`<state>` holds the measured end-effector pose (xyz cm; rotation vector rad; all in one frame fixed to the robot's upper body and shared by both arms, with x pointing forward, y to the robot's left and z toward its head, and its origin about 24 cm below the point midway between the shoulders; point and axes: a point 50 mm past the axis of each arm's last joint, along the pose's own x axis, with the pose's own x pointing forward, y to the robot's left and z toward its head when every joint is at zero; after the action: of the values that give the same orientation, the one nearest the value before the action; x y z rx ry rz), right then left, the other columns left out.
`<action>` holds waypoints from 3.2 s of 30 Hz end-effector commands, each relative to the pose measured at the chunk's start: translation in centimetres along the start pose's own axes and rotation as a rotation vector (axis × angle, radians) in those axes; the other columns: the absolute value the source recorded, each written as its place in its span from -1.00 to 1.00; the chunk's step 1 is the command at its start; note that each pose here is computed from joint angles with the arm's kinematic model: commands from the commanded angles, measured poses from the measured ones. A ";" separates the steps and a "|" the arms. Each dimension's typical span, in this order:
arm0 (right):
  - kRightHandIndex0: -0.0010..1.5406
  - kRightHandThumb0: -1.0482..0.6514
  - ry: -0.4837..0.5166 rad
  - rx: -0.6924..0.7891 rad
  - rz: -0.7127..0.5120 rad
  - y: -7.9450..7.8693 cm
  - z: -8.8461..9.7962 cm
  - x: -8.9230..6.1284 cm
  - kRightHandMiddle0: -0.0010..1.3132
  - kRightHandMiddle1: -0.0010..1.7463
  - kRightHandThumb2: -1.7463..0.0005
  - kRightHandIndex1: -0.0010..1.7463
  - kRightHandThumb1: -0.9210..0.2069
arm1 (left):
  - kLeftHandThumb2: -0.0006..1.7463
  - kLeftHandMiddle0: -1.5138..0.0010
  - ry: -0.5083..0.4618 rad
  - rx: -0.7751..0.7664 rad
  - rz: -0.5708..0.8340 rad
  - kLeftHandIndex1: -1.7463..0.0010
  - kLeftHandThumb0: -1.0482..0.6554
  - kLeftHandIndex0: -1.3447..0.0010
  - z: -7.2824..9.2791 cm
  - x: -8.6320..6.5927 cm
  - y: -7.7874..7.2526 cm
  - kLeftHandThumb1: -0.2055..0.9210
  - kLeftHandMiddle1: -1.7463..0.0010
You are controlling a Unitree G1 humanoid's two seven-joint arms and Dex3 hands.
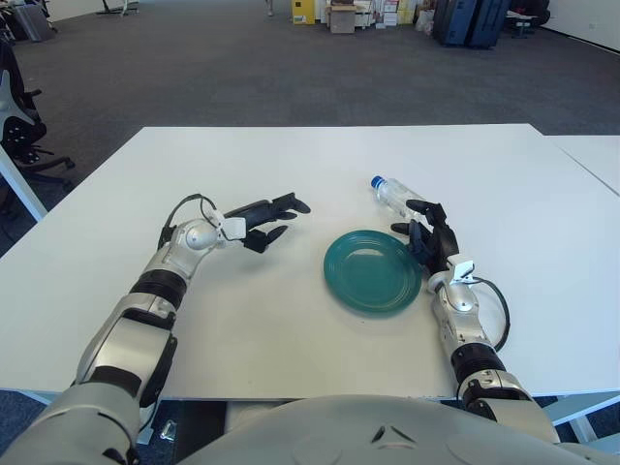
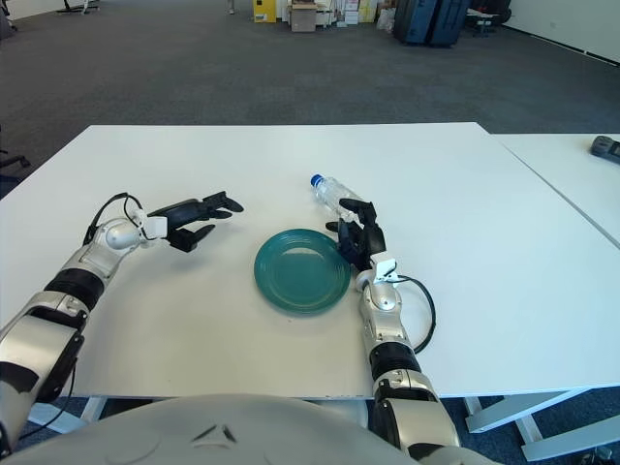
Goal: Put the bottle into the plate.
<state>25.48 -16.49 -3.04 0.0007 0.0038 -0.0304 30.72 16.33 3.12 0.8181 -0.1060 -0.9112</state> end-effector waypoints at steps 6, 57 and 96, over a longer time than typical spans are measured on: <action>-0.33 -0.56 0.117 -0.011 -0.022 -0.3 -2.9 -2.9 -1.00 0.31 0.21 0.04 -1.00 | 0.16 0.38 0.021 0.126 0.028 -0.04 -0.90 1.00 0.2 0.2 0.1 1.00 0.89; -0.57 -0.51 -0.301 -0.452 -0.137 -1.9 7.0 0.4 -1.00 0.22 0.45 -0.20 -0.93 | 0.04 0.38 0.331 -0.918 0.453 -0.19 -0.78 1.00 -4.5 2.2 -8.3 1.00 0.90; -0.97 -0.86 -0.352 -1.260 0.070 2.2 9.5 11.3 -1.00 -0.71 0.44 -0.99 -1.00 | 0.01 0.31 0.134 -1.550 0.532 -0.23 -0.74 1.00 -3.9 2.5 -12.2 1.00 0.83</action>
<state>35.99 -15.71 6.39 -1.2066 -0.3739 0.0001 28.23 13.03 -6.05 -0.5355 0.3262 -0.2467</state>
